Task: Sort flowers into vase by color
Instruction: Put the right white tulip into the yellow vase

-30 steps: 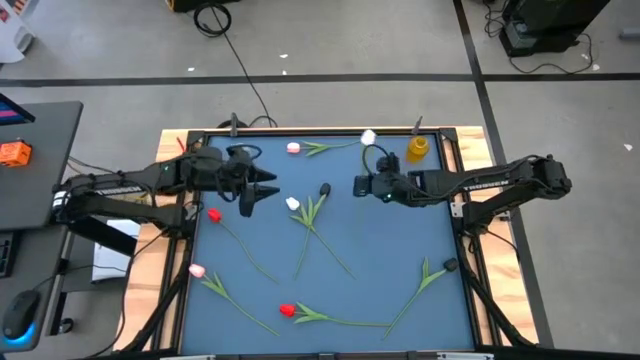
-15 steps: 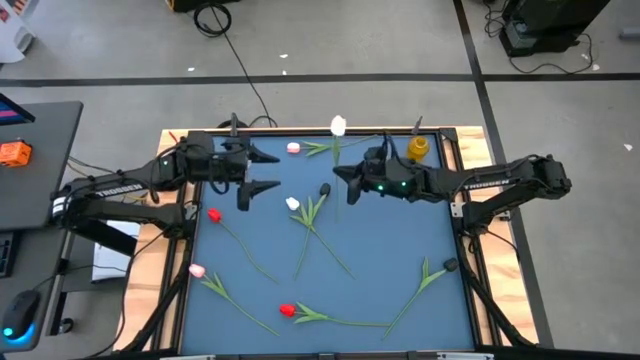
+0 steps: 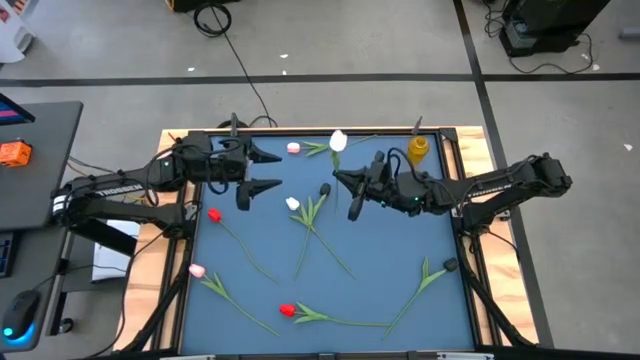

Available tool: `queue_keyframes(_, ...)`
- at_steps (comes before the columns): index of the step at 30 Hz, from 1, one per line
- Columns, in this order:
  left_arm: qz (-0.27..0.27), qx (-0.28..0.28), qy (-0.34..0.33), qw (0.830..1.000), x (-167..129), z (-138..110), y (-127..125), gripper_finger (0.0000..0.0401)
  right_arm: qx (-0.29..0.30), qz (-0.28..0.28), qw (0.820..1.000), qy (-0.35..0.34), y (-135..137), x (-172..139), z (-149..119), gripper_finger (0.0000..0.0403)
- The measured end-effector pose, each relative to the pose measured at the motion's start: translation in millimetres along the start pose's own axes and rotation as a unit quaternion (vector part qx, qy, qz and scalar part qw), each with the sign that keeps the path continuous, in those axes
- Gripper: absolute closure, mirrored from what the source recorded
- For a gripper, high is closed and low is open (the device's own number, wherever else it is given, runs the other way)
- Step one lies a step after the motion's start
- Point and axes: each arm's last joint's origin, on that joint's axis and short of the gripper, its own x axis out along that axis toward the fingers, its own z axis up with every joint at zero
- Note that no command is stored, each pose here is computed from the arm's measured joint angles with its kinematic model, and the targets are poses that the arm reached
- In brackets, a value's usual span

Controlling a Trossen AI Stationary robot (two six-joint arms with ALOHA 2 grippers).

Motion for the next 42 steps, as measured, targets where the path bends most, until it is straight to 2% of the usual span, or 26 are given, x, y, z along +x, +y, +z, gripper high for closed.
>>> queue_keyframes(11,0.002,0.012,0.000,1.000,8,-3,2,0.0099,-0.040,-0.038,0.998,-0.033,-1,-20,20,0.0394)
queue_keyframes(15,0.002,0.013,0.001,1.000,8,-3,2,0.0099,-0.030,-0.065,0.996,-0.049,-9,-25,29,0.0390)
queue_keyframes(19,0.002,0.013,0.000,1.000,8,-3,2,0.0099,0.031,-0.124,0.989,-0.069,-21,-32,39,0.0374)
queue_keyframes(24,0.002,0.014,0.001,1.000,8,-3,2,0.0099,-0.001,-0.174,0.983,-0.061,-40,-41,48,0.0369)
queue_keyframes(31,0.002,0.014,0.001,1.000,8,-3,2,0.0099,-0.004,-0.232,0.973,-0.002,-80,-68,51,0.0393)
queue_keyframes(35,0.002,0.014,0.001,1.000,8,-3,2,0.0099,-0.036,-0.250,0.968,0.006,-94,-78,52,0.0396)
queue_keyframes(38,0.002,0.014,0.000,1.000,8,-3,2,0.0099,-0.067,-0.308,0.949,0.017,-101,-81,51,0.0398)
queue_keyframes(42,0.002,0.014,0.000,1.000,8,-3,2,0.0099,-0.074,-0.439,0.895,0.020,-113,-80,45,0.0400)
